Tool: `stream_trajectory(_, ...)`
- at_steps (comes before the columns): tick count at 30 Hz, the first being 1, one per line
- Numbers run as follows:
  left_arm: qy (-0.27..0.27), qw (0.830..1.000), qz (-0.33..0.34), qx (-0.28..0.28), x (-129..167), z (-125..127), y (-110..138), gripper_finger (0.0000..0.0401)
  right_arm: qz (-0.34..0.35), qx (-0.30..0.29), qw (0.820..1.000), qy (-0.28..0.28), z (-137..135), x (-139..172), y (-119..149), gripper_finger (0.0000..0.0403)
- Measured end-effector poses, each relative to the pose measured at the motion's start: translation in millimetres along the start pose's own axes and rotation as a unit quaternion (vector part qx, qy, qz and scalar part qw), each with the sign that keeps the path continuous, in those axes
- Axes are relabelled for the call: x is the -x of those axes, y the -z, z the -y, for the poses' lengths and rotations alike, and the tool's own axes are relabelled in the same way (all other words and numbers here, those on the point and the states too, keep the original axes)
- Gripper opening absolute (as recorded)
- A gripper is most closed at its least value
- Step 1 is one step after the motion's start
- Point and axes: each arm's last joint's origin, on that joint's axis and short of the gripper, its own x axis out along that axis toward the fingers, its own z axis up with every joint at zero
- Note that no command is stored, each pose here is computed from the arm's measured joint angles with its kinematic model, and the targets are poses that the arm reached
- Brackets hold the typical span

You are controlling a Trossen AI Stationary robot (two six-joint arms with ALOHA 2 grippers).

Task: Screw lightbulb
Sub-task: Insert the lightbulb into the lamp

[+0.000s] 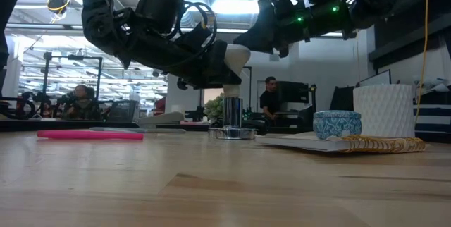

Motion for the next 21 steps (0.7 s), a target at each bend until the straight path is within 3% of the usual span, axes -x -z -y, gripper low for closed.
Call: stream_trajectory(21, -0.002, 0.999, -0.003, 0.036, -0.3, -0.9, 0.5, 0.0169, -0.008, -0.004, 1.000, 0.001, 0.2, 0.2, 2.1, 0.0090)
